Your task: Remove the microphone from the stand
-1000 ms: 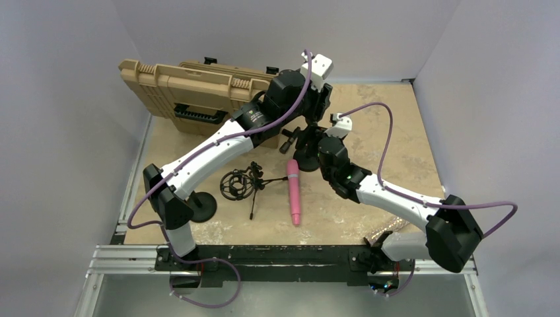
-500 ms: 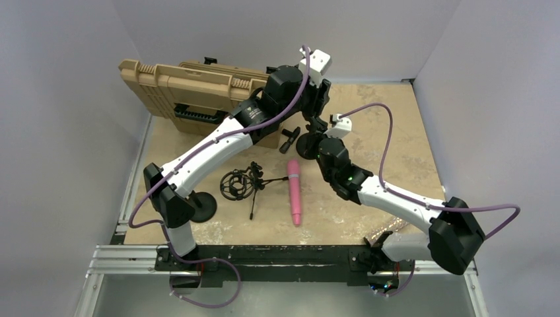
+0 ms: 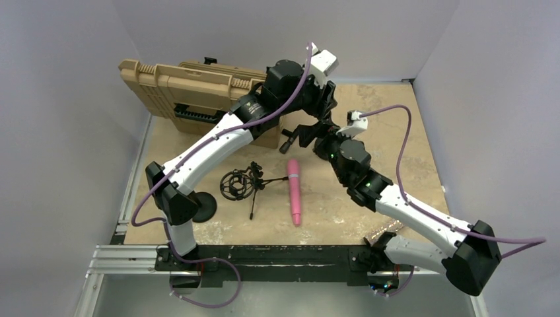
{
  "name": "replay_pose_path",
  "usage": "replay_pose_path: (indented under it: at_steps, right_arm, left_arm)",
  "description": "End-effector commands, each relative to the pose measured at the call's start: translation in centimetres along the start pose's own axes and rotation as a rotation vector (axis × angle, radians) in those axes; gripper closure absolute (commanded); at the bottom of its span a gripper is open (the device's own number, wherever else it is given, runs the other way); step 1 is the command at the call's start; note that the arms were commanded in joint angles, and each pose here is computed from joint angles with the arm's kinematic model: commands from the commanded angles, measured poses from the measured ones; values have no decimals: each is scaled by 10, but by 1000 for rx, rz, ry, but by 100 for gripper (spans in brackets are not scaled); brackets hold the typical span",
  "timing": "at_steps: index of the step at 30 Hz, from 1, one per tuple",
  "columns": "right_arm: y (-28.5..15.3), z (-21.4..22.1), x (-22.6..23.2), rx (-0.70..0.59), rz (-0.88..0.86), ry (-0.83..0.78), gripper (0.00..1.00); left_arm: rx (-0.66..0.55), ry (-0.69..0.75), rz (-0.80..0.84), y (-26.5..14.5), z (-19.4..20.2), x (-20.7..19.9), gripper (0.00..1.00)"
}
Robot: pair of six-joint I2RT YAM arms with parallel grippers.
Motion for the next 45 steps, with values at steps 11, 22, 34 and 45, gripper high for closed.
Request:
replay_pose_path:
  at_steps: [11,22,34,45]
  right_arm:
    - [-6,11,-6,114,59,64,1]
    - [-37,-27,10,42,29,121,6]
    - [-13,-5,-8,42,144,96,4]
    - [10,2,-36,-87,364,58,1]
  left_arm:
    - [-42,152,152,-31,-32,0,100]
    - [-33,168,159,-23,-22,4,100]
    - [-36,176,289,-35,-21,2,100]
    - [-25,138,284,-30,-18,0,100]
Point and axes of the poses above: each gripper's point midway between its finger pads, its own y axis out along the fingers, its own x axis along the line the jaws close on, z = x × y, the point moved 5 cm from there along -y, back along the fingers, and after that the axes turned 11 degrees about y, right-handed, at the moved point
